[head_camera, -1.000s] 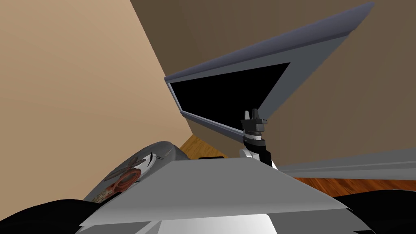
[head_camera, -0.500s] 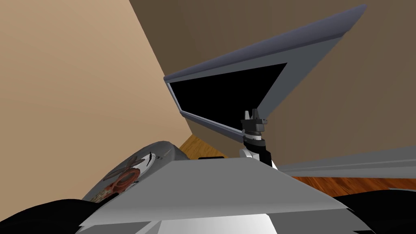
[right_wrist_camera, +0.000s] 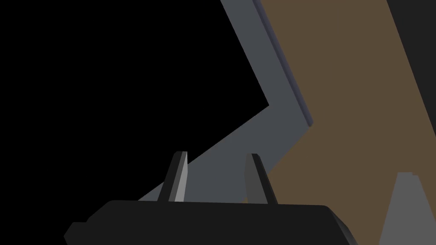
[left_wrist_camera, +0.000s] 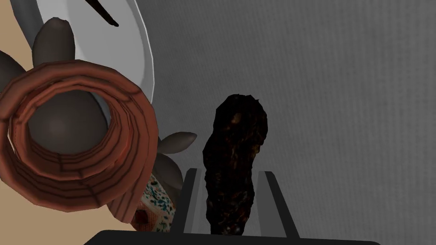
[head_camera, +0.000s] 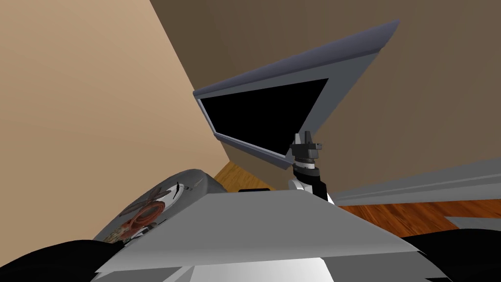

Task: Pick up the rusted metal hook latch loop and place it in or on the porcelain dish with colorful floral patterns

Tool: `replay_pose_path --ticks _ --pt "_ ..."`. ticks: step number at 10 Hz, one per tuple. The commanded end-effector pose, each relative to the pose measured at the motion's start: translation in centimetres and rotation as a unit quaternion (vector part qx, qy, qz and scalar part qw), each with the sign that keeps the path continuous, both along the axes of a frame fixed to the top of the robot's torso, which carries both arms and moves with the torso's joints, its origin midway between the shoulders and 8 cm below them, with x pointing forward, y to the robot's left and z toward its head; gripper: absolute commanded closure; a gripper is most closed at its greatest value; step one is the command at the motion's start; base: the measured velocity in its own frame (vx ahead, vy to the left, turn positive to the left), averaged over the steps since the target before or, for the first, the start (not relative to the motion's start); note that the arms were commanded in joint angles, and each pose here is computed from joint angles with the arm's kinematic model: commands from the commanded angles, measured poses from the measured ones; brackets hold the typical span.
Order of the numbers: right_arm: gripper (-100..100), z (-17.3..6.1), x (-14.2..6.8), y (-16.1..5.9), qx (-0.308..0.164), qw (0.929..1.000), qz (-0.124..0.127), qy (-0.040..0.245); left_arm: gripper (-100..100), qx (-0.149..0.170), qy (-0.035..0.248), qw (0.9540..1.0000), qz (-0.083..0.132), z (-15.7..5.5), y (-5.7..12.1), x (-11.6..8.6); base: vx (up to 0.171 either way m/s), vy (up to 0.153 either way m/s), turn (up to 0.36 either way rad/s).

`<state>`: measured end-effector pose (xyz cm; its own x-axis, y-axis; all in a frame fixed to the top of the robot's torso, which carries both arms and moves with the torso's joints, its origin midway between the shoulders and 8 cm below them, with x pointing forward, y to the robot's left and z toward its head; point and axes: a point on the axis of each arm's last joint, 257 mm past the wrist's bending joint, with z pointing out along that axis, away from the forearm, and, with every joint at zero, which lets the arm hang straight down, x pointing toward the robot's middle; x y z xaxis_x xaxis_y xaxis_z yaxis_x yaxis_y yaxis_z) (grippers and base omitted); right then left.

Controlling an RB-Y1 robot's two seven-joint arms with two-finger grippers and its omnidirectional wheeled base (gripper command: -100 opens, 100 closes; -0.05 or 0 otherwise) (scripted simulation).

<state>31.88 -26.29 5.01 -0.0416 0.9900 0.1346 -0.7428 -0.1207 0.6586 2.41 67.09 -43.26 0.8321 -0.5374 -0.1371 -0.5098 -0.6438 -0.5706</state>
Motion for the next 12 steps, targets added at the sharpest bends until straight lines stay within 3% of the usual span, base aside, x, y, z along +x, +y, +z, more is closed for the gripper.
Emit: replay_pose_path --ticks 1,7,12 --pt "0 0.0 0.0 0.0 0.000 1.0000 0.000 0.000 100 0.016 0.001 0.9998 0.014 1.3 1.9 -1.0 -0.077 -0.091 -0.051" --pt "0 0.0 0.0 0.0 0.000 1.0000 0.000 0.000 100 0.068 0.004 0.9953 0.069 7.0 8.6 -5.3 -0.075 -0.088 -0.055" --pt "0 0.0 0.0 0.0 0.000 1.0000 0.000 0.000 100 0.093 0.005 0.9889 0.116 11.0 12.4 -9.0 -0.066 -0.045 -0.047"
